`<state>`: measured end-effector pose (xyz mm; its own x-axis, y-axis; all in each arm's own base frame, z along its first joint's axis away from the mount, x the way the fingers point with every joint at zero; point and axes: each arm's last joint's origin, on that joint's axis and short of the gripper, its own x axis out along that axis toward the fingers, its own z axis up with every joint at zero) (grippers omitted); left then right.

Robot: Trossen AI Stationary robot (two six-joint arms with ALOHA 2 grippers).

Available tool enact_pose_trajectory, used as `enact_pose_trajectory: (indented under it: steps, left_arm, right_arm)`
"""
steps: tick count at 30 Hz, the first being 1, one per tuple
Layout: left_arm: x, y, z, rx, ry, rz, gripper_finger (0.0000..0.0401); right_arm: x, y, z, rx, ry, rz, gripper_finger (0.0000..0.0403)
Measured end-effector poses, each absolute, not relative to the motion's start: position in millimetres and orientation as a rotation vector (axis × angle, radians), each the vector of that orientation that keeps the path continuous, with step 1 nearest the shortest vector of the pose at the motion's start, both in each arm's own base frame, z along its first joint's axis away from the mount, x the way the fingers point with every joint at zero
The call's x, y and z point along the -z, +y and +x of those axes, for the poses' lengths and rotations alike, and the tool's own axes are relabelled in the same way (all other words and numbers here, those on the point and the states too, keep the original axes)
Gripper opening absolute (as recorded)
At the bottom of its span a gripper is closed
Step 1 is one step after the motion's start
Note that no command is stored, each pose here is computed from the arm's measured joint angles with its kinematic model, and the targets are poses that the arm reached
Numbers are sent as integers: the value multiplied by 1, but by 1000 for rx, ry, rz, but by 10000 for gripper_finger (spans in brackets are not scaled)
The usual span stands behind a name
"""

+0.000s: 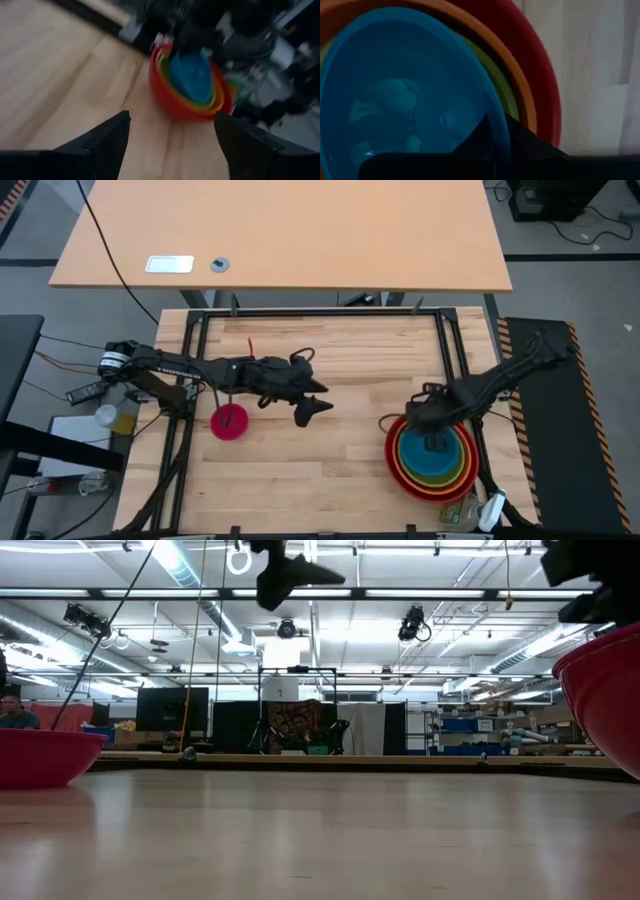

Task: Nest bowls inside each other
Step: Stack the blue bowl on top of the green bowl

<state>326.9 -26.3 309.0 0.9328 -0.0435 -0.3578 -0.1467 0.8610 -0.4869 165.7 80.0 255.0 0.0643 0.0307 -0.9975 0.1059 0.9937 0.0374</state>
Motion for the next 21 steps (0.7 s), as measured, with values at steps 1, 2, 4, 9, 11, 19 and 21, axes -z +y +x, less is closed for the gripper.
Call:
enact_pose_trajectory:
  steps: [1, 2, 4, 9, 11, 19, 21]
  left_arm:
    - [-306, -26, 326, -60, 406, -531, 293]
    - [-303, -26, 324, -65, 437, -529, 293]
    - [-298, -26, 322, -77, 488, -525, 293]
    - [-295, -27, 320, -49, 537, -535, 293]
    - [-295, -28, 320, -36, 541, -537, 293]
    - [-298, -27, 310, -11, 590, -464, 293]
    - [-298, -27, 309, -12, 595, -461, 293]
  right_arm:
    - [-251, 83, 168, 73, 1532, 105, 28]
    - [-247, 86, 170, 91, 1557, 102, 28]
    - [-239, 92, 173, 106, 1607, 99, 28]
    - [-225, 106, 177, 98, 1686, 59, 29]
    - [-222, 110, 178, 103, 1692, 54, 30]
    - [-227, 112, 177, 63, 1636, 84, 86]
    - [-229, 111, 177, 52, 1625, 85, 110]
